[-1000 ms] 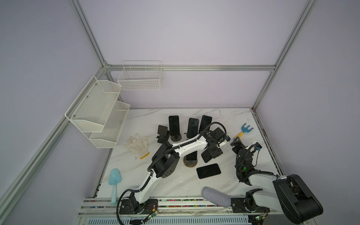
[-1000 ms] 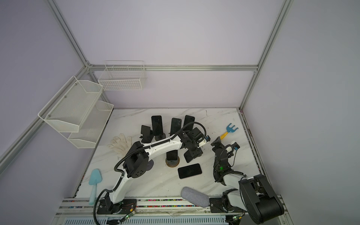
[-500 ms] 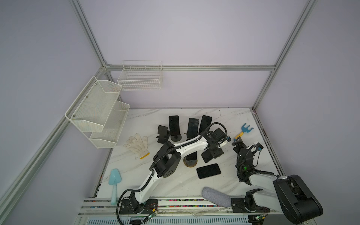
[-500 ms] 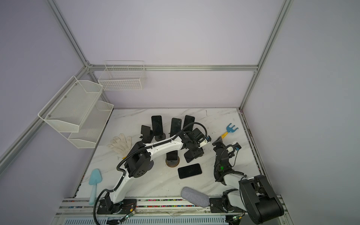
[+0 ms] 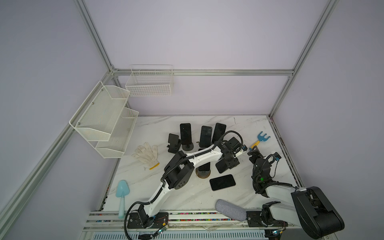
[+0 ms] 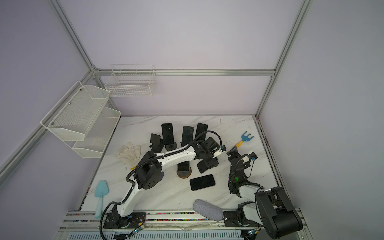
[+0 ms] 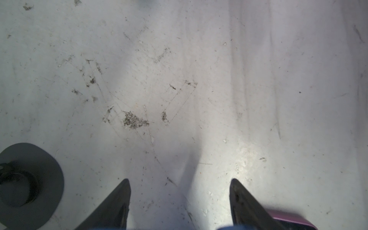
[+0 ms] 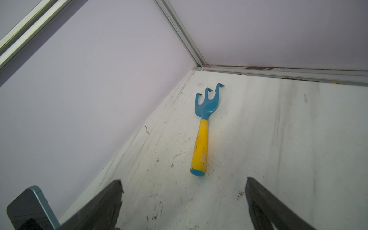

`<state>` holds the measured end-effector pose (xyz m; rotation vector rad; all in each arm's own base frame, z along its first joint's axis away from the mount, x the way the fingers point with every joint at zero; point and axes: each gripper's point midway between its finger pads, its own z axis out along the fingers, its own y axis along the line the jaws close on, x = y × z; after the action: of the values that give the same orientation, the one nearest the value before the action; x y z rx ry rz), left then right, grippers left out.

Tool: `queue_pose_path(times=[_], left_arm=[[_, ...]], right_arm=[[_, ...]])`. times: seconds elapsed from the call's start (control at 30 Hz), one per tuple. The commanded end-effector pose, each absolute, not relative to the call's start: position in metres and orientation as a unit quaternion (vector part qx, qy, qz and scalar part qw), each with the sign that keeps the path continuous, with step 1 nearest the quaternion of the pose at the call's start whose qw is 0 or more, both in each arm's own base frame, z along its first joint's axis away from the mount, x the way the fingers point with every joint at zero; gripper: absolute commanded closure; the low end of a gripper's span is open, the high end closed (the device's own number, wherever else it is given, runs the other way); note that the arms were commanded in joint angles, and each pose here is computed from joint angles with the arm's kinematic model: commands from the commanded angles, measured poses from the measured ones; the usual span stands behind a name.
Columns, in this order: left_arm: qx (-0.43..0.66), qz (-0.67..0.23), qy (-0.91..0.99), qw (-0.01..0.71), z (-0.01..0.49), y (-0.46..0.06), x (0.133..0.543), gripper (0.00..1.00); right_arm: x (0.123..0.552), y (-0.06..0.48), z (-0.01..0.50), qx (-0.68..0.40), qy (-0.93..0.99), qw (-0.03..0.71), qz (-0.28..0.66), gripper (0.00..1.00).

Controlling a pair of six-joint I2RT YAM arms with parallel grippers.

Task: Remove the phone from the phone stand
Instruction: Place the phone at the center of the table.

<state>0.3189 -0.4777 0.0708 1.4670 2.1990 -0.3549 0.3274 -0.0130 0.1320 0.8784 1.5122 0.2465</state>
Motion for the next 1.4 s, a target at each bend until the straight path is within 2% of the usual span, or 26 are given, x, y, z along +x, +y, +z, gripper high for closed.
queue_pose_path(times=[0.0, 1.1, 1.37], left_arm=[[0.557, -0.129, 0.791, 0.216, 0.043, -0.48, 0.312, 0.34], [0.556, -0.098, 0.808, 0.169, -0.003, -0.455, 0.302, 0.33], [0.545, -0.131, 0.814, 0.154, -0.009, -0.463, 0.295, 0.29]], right_arm=[[0.33, -0.014, 0.134, 0.39, 0.659, 0.634, 0.11, 0.03], [0.339, -0.008, 0.13, 0.375, 0.678, 0.623, 0.105, 0.03], [0.342, -0.007, 0.129, 0.373, 0.682, 0.62, 0.103, 0.03]])
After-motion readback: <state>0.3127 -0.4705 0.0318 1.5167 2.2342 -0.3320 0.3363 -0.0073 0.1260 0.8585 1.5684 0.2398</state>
